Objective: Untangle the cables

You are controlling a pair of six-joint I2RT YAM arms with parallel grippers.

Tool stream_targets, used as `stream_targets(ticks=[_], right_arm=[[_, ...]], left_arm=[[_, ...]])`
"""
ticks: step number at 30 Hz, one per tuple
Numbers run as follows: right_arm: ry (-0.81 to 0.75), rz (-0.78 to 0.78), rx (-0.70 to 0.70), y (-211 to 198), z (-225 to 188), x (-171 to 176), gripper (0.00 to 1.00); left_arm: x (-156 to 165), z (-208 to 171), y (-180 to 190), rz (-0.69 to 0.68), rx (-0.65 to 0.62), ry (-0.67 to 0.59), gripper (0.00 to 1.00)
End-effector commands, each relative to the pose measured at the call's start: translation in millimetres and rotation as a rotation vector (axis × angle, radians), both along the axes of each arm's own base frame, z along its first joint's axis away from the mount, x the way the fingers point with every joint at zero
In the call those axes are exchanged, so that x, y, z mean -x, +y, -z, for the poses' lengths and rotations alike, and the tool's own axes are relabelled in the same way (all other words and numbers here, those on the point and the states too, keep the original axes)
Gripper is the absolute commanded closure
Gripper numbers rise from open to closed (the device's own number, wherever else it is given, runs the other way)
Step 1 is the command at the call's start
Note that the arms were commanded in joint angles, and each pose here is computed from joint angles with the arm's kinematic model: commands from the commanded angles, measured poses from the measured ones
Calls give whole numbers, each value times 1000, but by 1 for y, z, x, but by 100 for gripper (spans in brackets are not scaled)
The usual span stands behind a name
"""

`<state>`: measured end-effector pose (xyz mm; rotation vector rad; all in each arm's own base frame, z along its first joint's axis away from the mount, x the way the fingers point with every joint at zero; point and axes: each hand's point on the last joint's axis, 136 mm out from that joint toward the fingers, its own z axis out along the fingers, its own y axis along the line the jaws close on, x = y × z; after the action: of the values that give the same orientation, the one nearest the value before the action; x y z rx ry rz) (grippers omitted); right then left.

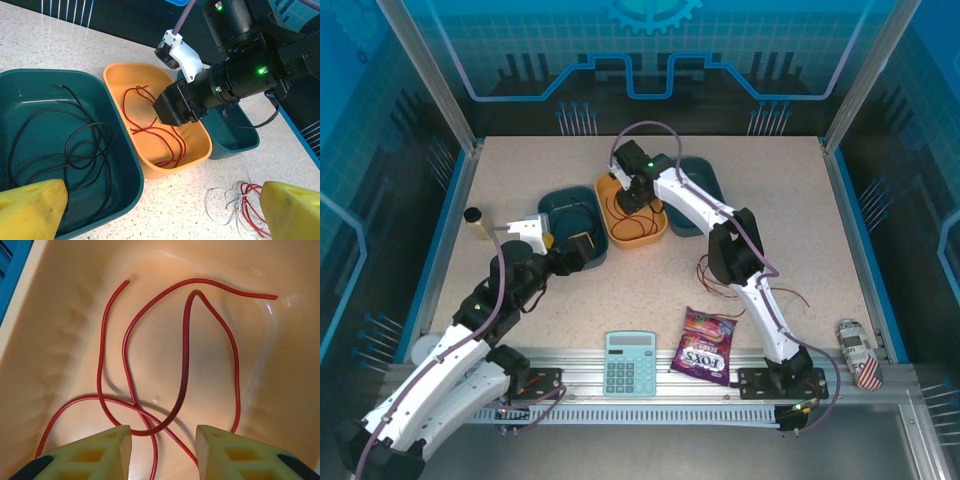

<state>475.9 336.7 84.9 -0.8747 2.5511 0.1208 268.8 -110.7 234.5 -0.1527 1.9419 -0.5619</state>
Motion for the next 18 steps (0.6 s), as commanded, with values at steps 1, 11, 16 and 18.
stream_targets(ticks=[1, 11, 16, 18], right_arm=[[-42, 24, -44, -7, -50, 3, 60], [-131, 125, -142, -49, -133, 53, 58], [-134, 203, -165, -91, -143, 97, 57], [-142, 247, -169, -112, -145, 113, 56]], left_arm=[[1, -1, 3, -14, 9, -3, 1], [-2, 6, 0, -9, 12, 10, 1], [-5, 9, -5, 7, 15, 19, 1], [-7, 10, -7, 13, 16, 23, 1]])
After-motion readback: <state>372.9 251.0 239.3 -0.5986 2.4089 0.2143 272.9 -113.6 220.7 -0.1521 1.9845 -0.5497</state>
